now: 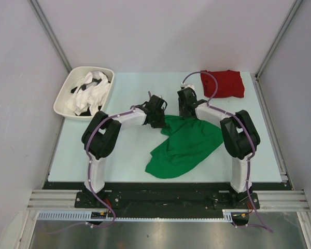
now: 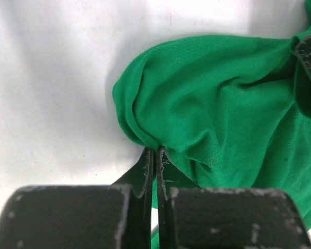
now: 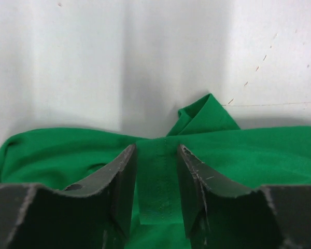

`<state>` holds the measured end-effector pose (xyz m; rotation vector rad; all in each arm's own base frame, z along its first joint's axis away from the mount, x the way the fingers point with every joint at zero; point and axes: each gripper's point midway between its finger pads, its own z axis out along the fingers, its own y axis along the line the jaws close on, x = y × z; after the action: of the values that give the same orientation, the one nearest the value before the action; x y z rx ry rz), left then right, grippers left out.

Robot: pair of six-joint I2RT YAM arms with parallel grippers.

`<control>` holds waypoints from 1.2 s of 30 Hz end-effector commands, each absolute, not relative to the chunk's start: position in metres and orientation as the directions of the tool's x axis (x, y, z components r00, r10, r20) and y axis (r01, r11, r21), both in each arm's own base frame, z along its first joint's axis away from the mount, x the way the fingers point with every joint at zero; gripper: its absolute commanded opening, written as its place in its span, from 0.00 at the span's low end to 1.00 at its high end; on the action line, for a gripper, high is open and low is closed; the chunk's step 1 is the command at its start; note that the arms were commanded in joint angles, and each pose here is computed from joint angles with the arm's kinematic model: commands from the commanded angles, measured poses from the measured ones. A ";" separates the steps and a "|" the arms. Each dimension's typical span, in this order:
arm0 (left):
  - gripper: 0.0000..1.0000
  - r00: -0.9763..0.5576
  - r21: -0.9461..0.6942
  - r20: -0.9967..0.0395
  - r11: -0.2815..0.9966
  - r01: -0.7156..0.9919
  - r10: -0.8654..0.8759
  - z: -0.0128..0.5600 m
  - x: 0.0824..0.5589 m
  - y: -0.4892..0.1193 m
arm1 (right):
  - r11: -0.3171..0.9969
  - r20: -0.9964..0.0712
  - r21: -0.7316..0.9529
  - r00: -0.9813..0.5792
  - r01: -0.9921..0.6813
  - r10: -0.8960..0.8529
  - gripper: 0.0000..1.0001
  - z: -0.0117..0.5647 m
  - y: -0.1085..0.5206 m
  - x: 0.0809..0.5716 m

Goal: Fold and stack the t-shirts
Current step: Flatten the tshirt out

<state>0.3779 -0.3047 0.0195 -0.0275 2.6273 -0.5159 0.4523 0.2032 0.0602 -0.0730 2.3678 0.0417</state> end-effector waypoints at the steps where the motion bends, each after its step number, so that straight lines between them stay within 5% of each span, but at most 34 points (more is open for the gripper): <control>1: 0.00 -0.911 -0.332 -0.404 0.941 0.063 -0.081 0.012 0.364 -0.291 | 0.998 -0.707 -0.033 -0.705 -0.046 -0.056 0.47 0.055 0.201 0.464; 7: 0.00 -0.911 -0.333 -0.405 0.940 0.069 -0.076 0.013 0.364 -0.290 | 0.996 -0.695 -0.076 -0.714 -0.045 -0.086 0.57 0.047 0.199 0.461; 11: 0.00 -0.911 -0.334 -0.404 0.940 0.066 -0.080 0.012 0.365 -0.289 | 0.995 -0.687 -0.096 -0.720 -0.038 -0.094 0.29 0.043 0.197 0.459; 13: 0.00 -0.911 -0.336 -0.405 0.940 0.068 -0.079 0.013 0.365 -0.289 | 0.993 -0.698 -0.119 -0.709 -0.024 -0.101 0.00 0.047 0.195 0.460; 20: 0.00 -0.884 -0.347 -0.458 0.934 0.086 -0.088 0.043 0.367 -0.286 | 0.983 -0.780 -0.168 -0.621 0.077 -0.085 0.00 0.098 0.178 0.465; 27: 0.00 -0.814 -0.396 -0.574 0.900 0.181 -0.089 0.149 0.364 -0.277 | 0.982 -0.922 -0.070 -0.387 0.174 0.003 0.00 0.245 0.149 0.445; 36: 0.00 -0.613 -0.379 -0.782 0.868 0.322 -0.114 0.294 0.328 -0.223 | 0.953 -0.988 0.142 -0.024 0.267 0.154 0.00 0.429 0.068 0.339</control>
<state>0.3448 -0.2471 0.2171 0.0749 2.3118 -0.6295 0.3814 0.1087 0.3726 0.2371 1.7192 -0.0532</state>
